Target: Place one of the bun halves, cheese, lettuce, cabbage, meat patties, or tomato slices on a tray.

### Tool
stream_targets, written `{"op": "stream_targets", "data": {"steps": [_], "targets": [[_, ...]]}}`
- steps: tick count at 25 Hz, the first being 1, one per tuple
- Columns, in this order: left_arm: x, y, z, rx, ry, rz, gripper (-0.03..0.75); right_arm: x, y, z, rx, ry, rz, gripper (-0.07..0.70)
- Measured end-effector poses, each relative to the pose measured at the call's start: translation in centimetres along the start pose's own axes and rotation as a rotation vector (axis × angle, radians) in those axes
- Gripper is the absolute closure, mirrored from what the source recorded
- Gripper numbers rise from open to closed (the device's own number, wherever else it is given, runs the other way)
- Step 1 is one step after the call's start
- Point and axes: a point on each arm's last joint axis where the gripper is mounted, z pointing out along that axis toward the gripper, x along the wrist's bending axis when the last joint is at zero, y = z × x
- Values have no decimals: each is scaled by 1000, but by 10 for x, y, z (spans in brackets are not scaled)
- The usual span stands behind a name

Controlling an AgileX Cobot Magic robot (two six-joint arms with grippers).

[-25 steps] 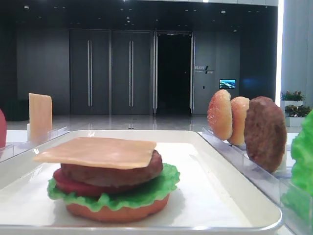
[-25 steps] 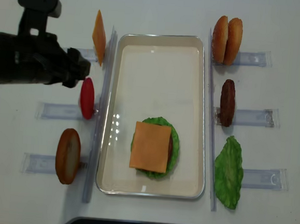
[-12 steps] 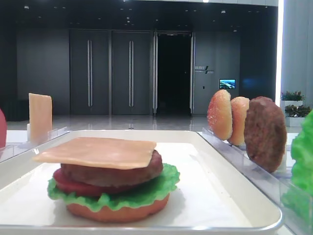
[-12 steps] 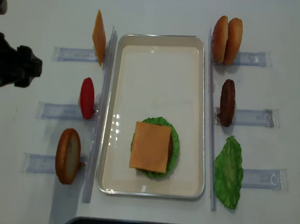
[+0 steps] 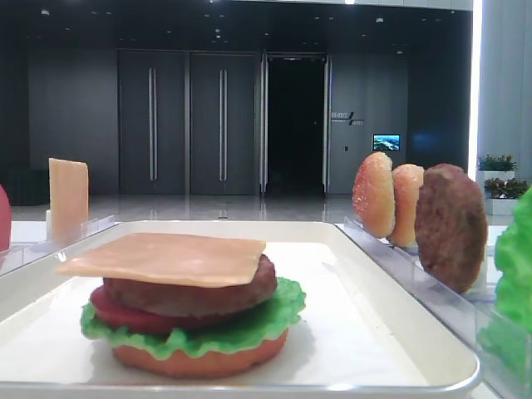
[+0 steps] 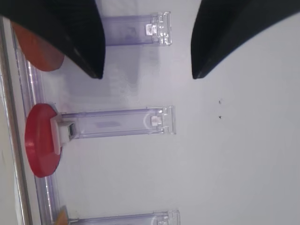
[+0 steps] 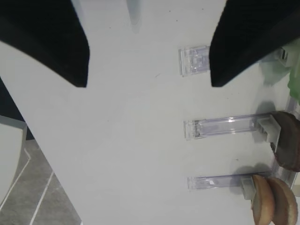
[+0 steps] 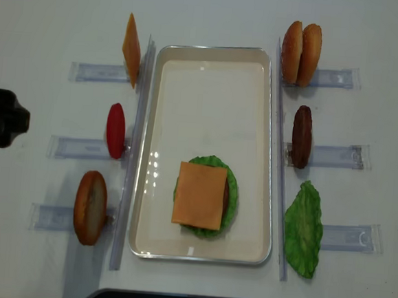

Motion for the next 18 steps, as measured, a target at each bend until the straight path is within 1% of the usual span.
{"op": "stream_targets", "data": {"steps": [2,6,9,12,18], "targets": [[0,-9,-5,-13,5,2,272,0,0,0,0,0,0,97],[-3,-36,-13,-24,7,-13,272,0,0,0,0,0,0,97],[-6,-57,-19,-26,2,-38,272,0,0,0,0,0,0,97],[-9,-74,-27,-45,-13,-60,272,0,0,0,0,0,0,97],[-12,-102,-42,-92,-16,-69,272,0,0,0,0,0,0,97]]}}
